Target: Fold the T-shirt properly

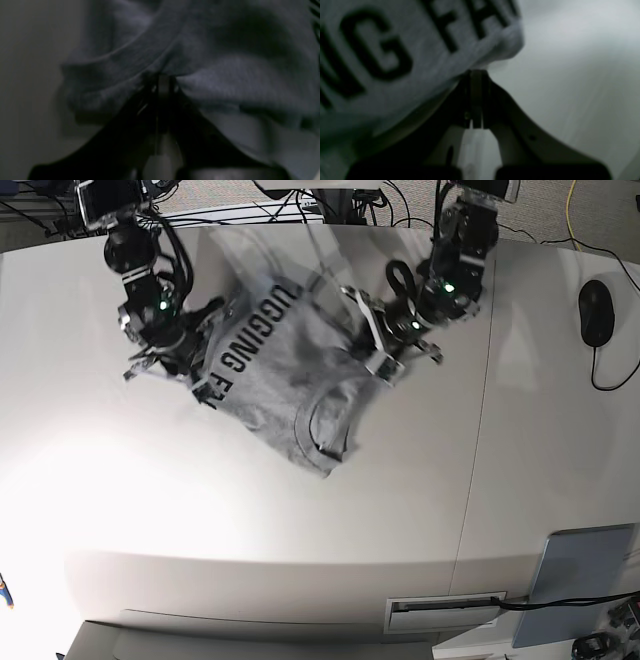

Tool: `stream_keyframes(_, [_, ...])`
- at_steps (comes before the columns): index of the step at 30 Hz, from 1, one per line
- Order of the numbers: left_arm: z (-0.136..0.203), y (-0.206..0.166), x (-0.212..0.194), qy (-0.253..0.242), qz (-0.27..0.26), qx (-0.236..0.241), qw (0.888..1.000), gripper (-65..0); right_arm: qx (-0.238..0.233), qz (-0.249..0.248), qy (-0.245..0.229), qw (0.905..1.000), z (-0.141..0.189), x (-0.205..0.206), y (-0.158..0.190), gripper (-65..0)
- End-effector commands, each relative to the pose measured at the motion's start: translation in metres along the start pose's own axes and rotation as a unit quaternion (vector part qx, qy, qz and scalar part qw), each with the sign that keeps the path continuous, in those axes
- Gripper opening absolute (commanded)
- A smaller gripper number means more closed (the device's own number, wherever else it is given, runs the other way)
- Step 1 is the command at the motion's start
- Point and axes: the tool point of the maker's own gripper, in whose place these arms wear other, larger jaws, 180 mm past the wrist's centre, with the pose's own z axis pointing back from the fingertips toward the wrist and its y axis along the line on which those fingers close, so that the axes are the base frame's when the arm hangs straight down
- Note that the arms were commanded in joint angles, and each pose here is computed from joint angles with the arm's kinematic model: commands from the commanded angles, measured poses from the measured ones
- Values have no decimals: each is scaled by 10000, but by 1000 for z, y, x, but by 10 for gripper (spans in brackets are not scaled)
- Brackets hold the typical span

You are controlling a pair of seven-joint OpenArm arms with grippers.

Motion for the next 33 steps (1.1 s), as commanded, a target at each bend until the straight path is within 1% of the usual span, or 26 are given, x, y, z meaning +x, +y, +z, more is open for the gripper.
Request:
stream_keyframes(1, [2, 21, 0, 146, -89, 377, 9991, -650, -17, -3, -256, 9997, 7, 12, -2, -650])
stream_keyframes(4, [0, 31, 22, -105, -109, 519, 9985, -650, 258, -88, -425, 9987, 15, 15, 12, -650])
stream_keyframes(9, [0, 35, 41, -321, -56, 512, 9982, -650, 315, -115, -637, 9974, 31, 19, 23, -650])
stream_keyframes(12, [9, 34, 46, -462, 212, 636, 9967, -650, 62, -114, -704, 9974, 43, 17, 21, -650])
stream_keyframes(17, [49, 8, 59, -880, 87, 596, 9943, -650, -289, -322, -669, 9968, 69, 0, 9, -650])
stream_keyframes(20, [76, -9, 59, -962, -21, 612, 9935, -650, -546, -511, -492, 9960, 89, -19, -5, -650])
stream_keyframes(22, [93, -18, 55, -924, -112, 679, 9933, -650, -754, -647, -404, 9942, 104, -32, -17, -650])
stream_keyframes(25, [115, -26, 43, -828, -169, 819, 9931, -650, -981, -900, 22, 9911, 115, -68, -32, -650])
stream_keyframes(27, [127, -28, 28, -674, -36, 889, 9938, -650, -1038, -1088, 339, 9880, 123, -95, -37, -650])
stream_keyframes(30, [145, -25, -7, -270, 312, 987, 9943, -650, -1019, -1345, 796, 9824, 138, -133, -39, -650])
stream_keyframes(32, [157, -22, -31, -20, 580, 1024, 9931, -650, -965, -1463, 1019, 9792, 148, -154, -37, -650])
stream_keyframes(33, [164, -23, -42, 94, 618, 971, 9933, -650, -927, -1496, 1122, 9780, 154, -164, -35, -650])
